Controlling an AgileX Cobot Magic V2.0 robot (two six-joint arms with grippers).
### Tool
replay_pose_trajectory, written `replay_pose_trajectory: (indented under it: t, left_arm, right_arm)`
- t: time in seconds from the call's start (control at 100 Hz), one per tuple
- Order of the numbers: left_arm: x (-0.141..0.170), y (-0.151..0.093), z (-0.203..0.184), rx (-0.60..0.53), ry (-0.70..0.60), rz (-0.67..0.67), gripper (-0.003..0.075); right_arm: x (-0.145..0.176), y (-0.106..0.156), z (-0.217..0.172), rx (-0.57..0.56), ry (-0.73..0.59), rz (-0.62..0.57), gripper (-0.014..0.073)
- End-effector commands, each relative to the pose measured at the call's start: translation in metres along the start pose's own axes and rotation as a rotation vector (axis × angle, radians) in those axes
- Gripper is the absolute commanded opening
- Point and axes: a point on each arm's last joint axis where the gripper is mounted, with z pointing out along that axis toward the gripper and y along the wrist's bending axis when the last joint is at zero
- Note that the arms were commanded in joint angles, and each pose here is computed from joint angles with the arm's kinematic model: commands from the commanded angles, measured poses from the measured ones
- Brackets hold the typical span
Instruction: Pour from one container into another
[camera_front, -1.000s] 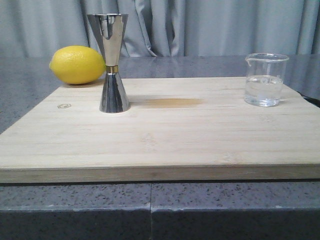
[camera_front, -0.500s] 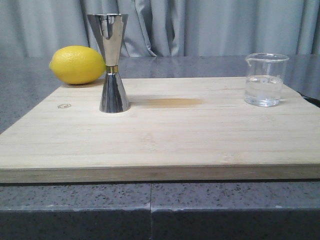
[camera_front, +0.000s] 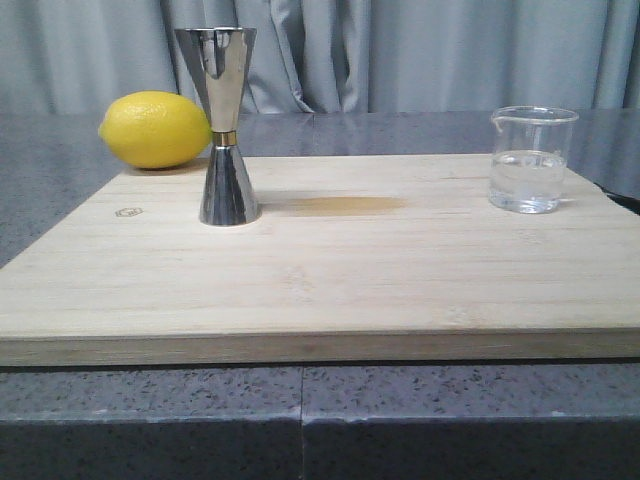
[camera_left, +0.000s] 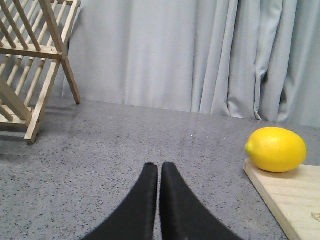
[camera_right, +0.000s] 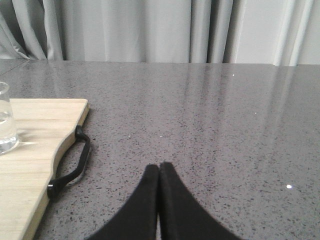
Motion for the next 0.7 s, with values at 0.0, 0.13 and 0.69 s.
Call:
replay_pose_trajectory:
  t: [0.0, 0.13, 0.69]
  left_arm:
    - [0.0012, -0.0006, -0.0016, 0.016, -0.072, -0.015, -0.0019]
    - [0.0016, -0.0005, -0.0016, 0.015, -0.068, -0.015, -0.0019]
    - [0.0026, -0.0002, -0.0016, 0.012, -0.056, -0.015, -0.0019]
  right_arm:
    - [-0.0077, -0.0001, -0.0016, 0.003, -0.117, -0.010, -0.0064]
    - [-0.0082, -0.0001, -0.0017, 0.003, -0.123, -0.010, -0.0064]
    - [-0.0150, -0.0002, -0.0028, 0.005, -0.198, -0.010, -0.0064]
